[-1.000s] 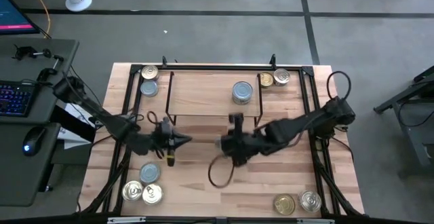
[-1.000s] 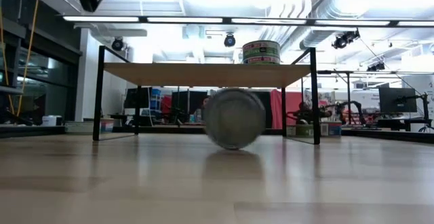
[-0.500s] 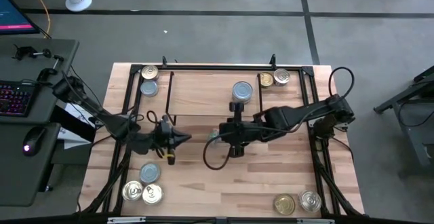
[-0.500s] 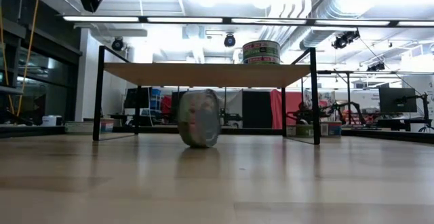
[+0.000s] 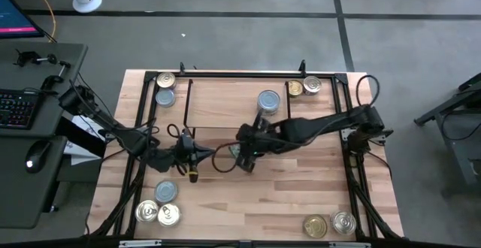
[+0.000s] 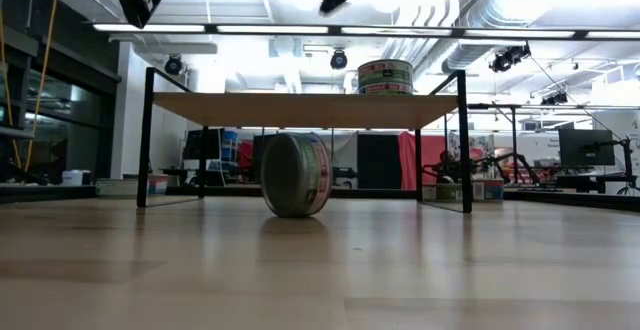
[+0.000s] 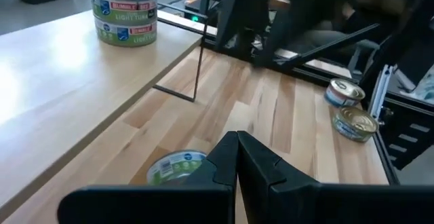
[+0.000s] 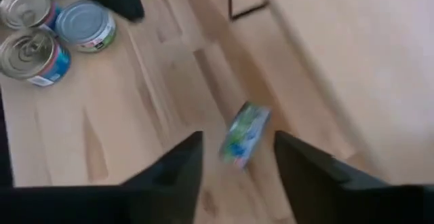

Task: Stack canned seafood by type on shelf
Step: Stack the green white tuna can on top of the other green white tuna can on the shelf

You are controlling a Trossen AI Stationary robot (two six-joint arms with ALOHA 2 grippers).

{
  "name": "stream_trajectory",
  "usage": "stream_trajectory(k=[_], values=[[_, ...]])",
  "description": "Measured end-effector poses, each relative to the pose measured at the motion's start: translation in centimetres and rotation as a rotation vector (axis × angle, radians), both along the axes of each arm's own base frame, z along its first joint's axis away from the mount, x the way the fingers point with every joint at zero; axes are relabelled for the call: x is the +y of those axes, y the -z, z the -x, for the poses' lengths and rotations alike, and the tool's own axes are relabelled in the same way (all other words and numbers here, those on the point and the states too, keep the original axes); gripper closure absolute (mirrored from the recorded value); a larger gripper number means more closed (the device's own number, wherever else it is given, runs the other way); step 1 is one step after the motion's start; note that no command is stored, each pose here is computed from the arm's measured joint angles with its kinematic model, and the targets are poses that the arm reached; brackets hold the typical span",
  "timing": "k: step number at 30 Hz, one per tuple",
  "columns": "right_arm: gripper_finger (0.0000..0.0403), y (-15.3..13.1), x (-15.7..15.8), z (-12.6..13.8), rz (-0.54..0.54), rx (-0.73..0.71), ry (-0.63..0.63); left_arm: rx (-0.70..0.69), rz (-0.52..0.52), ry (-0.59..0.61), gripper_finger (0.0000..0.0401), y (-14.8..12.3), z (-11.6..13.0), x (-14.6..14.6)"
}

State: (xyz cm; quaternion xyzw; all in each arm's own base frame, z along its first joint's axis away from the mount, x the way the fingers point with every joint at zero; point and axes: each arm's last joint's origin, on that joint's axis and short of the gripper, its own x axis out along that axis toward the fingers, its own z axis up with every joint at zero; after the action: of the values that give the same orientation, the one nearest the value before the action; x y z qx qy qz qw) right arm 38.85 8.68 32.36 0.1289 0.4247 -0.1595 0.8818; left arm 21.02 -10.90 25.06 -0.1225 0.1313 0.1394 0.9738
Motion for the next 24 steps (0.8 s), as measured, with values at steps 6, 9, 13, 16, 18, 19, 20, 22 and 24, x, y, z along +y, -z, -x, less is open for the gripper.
stream_trajectory(k=[6,9,13,16,18,19,20,22,24], values=[[0.0129,6.3,0.7,-2.5,-0.047,0.058,0.048,0.012,0.021,0.054,0.0401,0.0,0.0,-0.1],[0.0112,8.4,0.7,-3.7,0.029,0.071,0.141,0.014,0.022,0.058,0.0401,0.1,0.0,-0.2],[0.0109,10.9,0.6,-4.7,0.098,0.098,0.273,0.02,0.032,0.084,0.0401,0.1,0.0,-0.2],[0.0109,12.2,0.7,-5.4,0.116,0.101,0.307,0.027,0.033,0.11,0.0401,0.1,0.0,-0.3],[0.0109,13.3,0.5,-5.8,0.135,0.113,0.32,0.034,0.027,0.131,0.0401,0.1,0.0,-0.3],[0.0109,13.8,0.5,-5.9,0.148,0.121,0.324,0.035,0.025,0.134,0.0401,0.1,0.0,-0.4],[0.0109,14.3,0.4,-6.1,0.169,0.124,0.333,0.036,0.024,0.134,0.0401,0.1,0.0,-0.4],[0.0109,15.0,0.1,-6.2,0.19,0.13,0.353,0.037,0.024,0.135,0.0401,0.1,0.0,-0.4],[0.0109,15.5,-0.2,-6.5,0.186,0.126,0.373,0.038,0.023,0.136,0.0401,0.1,0.0,-0.4]])
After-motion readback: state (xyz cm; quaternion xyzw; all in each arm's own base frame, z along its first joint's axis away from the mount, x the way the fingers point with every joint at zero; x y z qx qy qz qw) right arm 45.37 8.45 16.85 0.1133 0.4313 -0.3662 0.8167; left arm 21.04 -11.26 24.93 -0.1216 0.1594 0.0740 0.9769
